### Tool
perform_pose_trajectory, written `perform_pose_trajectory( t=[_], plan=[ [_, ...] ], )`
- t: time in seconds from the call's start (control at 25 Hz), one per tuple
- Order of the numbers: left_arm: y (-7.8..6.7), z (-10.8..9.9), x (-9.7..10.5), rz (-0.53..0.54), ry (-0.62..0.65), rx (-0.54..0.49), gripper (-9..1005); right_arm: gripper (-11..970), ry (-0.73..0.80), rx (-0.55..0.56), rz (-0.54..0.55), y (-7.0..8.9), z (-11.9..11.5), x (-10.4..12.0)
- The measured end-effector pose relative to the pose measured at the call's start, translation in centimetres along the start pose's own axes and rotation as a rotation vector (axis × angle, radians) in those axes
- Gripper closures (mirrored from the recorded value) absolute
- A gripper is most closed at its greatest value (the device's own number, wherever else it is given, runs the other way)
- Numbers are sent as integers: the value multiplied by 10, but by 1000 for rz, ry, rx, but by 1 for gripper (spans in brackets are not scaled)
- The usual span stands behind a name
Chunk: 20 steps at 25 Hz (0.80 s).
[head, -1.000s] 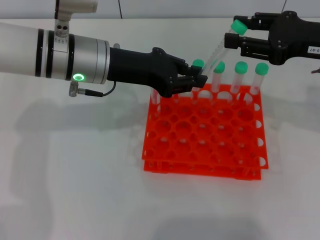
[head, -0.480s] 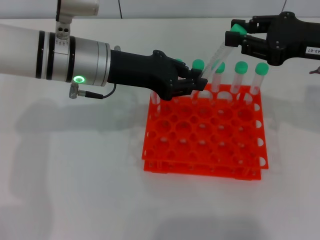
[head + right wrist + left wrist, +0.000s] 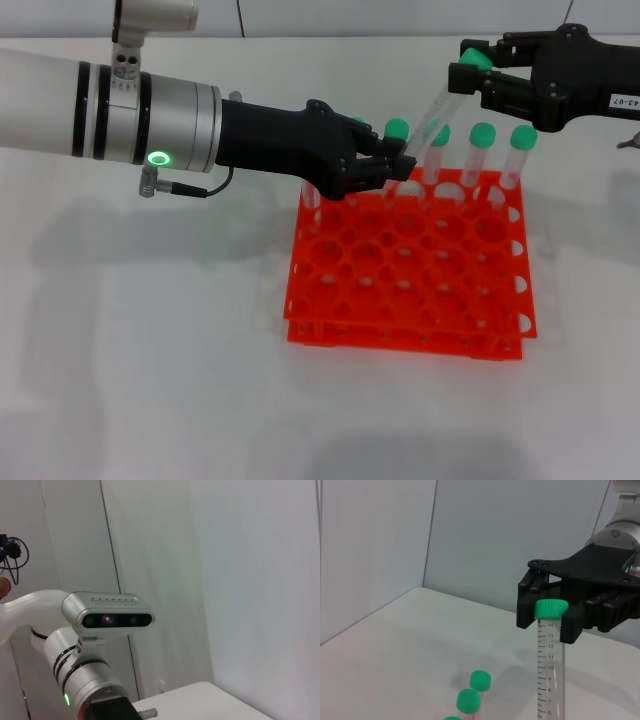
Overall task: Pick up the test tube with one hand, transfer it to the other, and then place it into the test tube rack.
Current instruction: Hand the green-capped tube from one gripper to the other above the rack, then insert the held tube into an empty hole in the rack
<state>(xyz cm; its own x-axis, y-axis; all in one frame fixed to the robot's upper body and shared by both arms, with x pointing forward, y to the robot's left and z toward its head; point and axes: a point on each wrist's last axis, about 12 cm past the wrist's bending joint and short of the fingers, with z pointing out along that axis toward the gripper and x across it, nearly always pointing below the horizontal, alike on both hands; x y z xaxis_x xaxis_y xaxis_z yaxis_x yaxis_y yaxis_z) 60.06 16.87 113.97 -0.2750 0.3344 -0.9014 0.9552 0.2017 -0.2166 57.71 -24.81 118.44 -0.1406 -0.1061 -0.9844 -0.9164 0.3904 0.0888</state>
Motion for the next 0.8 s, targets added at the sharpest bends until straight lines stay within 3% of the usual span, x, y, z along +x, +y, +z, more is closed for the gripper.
perform_pose_trajectory(
  t=[0.48,0.72,0.8],
  plan=[
    [-2,3,4,-14,-21,9,833,677,3,-10,-9,1,1,-2],
    [-2,3,5,-16,-21,9,959,683,8,-16,-13,2,3,-2],
    [-2,2,6,-19,-21,7,950,684,8,-17,-14,2,4,-2]
  ],
)
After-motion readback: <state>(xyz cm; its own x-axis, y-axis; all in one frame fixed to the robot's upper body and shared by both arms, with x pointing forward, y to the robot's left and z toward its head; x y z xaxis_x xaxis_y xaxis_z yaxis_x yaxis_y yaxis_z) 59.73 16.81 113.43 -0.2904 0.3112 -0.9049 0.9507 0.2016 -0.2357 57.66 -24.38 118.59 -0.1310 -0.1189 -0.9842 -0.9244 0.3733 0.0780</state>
